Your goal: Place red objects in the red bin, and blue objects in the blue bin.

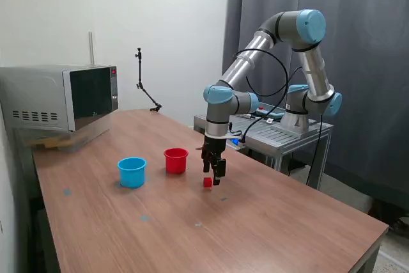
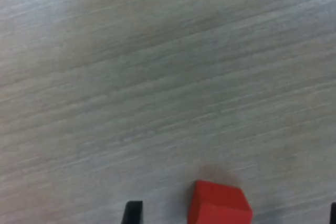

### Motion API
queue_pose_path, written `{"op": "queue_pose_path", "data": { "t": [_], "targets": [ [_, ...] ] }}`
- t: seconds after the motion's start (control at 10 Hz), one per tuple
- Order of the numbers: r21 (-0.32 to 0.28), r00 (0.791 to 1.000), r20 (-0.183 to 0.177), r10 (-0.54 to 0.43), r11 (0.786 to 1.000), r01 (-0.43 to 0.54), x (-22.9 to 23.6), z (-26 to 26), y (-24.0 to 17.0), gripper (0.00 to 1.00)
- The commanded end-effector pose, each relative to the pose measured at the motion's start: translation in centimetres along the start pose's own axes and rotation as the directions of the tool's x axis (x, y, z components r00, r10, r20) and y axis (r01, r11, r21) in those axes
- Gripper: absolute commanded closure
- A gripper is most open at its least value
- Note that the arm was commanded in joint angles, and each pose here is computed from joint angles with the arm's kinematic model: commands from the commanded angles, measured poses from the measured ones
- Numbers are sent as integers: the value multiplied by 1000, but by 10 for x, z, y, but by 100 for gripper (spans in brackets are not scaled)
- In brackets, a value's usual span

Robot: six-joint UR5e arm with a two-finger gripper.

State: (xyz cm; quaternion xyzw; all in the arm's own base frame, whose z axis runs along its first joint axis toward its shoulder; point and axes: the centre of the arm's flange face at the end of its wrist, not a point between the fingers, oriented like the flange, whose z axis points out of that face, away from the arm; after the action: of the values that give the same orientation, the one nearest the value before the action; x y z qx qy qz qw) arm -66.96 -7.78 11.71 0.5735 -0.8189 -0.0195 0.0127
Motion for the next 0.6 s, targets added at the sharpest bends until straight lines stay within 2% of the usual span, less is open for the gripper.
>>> {"op": "queue_pose_path", "data": {
  "t": [0.0,0.2,0.3,0.5],
  "targets": [
    [3,1000,1,-2,1000,2,1,2,-1,0],
    [7,1000,2,1,1000,-1,0,6,0,0],
    [10,1000,3,1,1000,-1,0,8,0,100],
    [13,1000,4,1,1000,-1,0,10,0,100]
  ]
}}
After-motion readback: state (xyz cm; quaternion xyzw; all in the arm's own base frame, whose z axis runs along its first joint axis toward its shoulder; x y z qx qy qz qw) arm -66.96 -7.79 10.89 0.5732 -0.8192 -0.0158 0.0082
